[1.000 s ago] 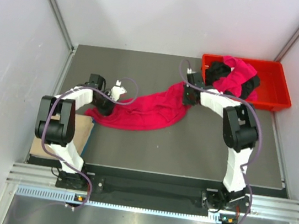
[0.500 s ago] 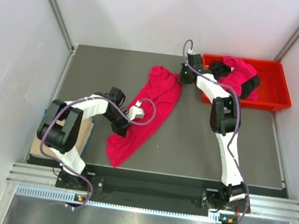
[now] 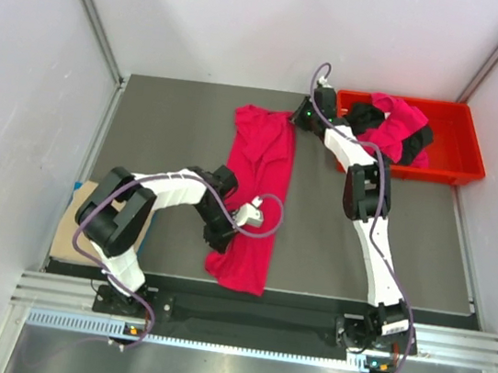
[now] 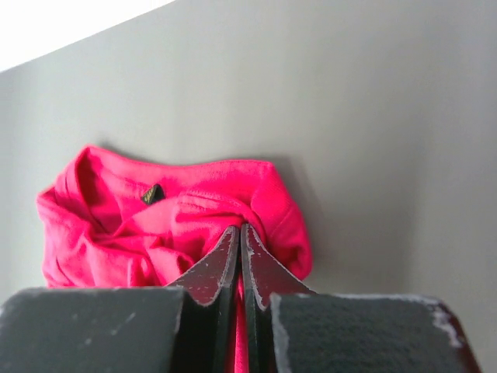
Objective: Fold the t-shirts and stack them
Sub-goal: Fold the tshirt
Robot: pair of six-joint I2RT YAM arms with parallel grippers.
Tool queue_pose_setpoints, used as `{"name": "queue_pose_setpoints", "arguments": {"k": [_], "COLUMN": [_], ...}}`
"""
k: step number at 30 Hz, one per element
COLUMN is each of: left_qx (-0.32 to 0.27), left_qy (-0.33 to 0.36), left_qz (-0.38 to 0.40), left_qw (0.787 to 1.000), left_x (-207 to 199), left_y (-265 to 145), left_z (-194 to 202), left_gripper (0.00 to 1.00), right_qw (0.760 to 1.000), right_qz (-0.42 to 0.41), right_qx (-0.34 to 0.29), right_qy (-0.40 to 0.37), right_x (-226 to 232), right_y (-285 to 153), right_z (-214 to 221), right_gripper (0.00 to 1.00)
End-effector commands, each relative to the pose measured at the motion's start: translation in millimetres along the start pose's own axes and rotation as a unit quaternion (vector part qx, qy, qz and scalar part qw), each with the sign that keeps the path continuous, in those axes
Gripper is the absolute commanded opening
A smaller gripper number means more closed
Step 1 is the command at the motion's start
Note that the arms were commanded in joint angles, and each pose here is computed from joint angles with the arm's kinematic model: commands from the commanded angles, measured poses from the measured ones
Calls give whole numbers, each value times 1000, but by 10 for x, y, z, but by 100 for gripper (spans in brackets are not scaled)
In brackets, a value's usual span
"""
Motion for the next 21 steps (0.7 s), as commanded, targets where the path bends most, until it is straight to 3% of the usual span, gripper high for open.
{"name": "queue_pose_setpoints", "arguments": {"k": [1,6,8,14,17,21], "left_qx": [2,29,44,79,101,89], "left_qy": [11,-8,-15,-40,-62,-51], "left_qz": [37,23,-30,-98,-125,-168], "left_qw": [999,999,998,991,985,980], "left_x": [-169,-219,-211,-381,-419,-518], "left_y": [38,39,-7,-323,-389,-577], "left_z": [-70,28,83,164,238,257], "left_gripper": [2,8,14,42,45,45], "right_qw": [998,997,996,993,991,986], "right_qz": [-18,-20,-23,-13,-20,-18], "right_qx": [-49,-74,-84,-112,-128,-147], "right_qy": [27,27,22,-18,-42,-75], "right_x": [26,54,107,242,373,593], "right_y": [138,134,84,-186,-394,-821], "right_z": [-95,-196,-272,-567,-750,-1010], "right_gripper": [0,10,16,42,51,64]}}
Point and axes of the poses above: each gripper's point midway between its finger pads, its own y axis out along the fingers, its own x axis along the line the jaws close on, z = x × y, the point moved 10 cm from there along -y, back along the fingers, and after that the axes turned 6 degrees about -y, right-handed, at the moved point
